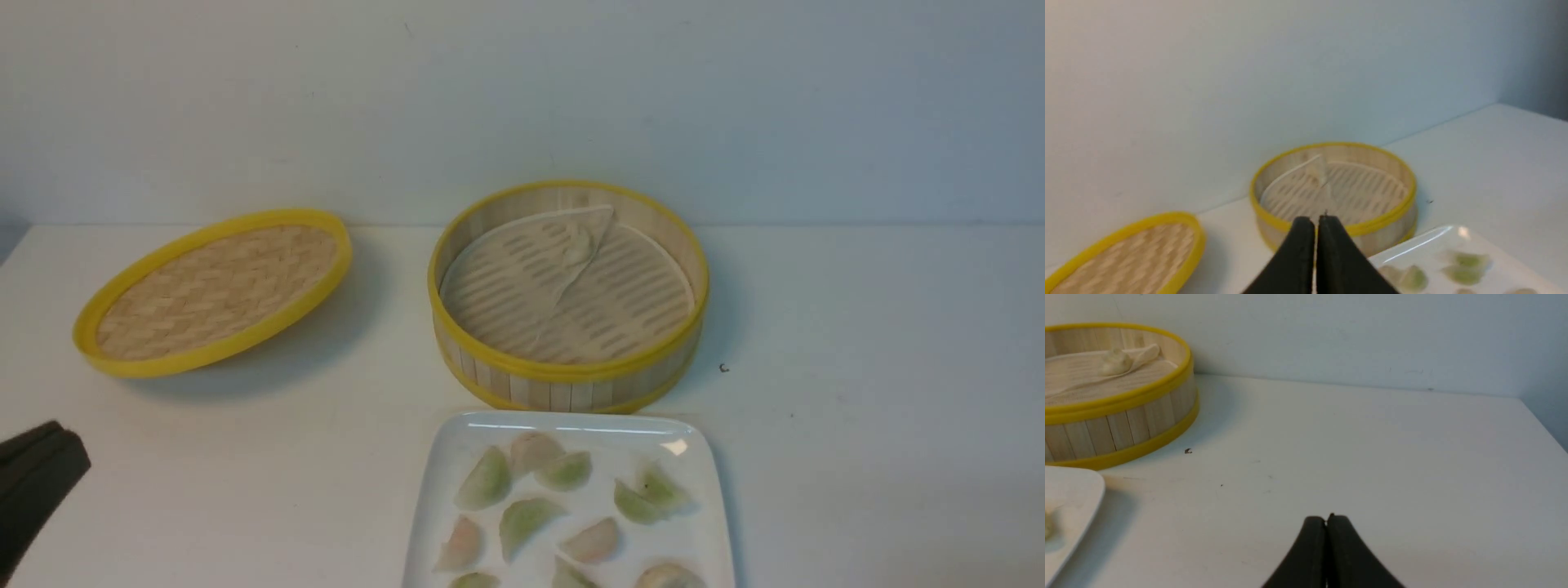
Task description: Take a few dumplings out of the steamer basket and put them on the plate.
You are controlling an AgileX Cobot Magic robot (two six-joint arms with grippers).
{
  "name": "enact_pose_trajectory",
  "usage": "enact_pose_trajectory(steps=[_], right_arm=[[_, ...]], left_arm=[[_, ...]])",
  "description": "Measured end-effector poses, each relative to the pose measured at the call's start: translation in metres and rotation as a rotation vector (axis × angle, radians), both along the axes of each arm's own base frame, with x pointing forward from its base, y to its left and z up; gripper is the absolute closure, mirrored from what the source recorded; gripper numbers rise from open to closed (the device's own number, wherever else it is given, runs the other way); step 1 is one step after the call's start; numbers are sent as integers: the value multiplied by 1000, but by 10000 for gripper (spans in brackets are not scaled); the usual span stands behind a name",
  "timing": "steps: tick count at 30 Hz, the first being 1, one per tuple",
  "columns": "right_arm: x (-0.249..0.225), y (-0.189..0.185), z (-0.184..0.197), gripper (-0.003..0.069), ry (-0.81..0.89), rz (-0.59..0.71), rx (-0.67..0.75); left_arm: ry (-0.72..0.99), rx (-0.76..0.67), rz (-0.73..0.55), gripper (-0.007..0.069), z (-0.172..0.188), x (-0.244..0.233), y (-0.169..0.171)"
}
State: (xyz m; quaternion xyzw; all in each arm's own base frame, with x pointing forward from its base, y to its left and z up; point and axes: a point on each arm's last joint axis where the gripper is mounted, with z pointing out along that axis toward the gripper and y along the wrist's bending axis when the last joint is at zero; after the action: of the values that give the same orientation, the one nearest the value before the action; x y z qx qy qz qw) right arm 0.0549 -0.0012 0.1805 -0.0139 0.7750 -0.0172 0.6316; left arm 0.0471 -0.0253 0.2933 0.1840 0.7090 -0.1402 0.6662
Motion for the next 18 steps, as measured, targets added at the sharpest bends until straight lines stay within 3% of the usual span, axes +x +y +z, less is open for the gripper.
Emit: enact_pose_trajectory(steps=[9,18], right_arm=[[0,0,0,673,0,0,0],[0,0,0,673,0,0,0]], left_arm=[[108,31,318,631,-87,2,16],[197,91,382,631,-121,6,20]])
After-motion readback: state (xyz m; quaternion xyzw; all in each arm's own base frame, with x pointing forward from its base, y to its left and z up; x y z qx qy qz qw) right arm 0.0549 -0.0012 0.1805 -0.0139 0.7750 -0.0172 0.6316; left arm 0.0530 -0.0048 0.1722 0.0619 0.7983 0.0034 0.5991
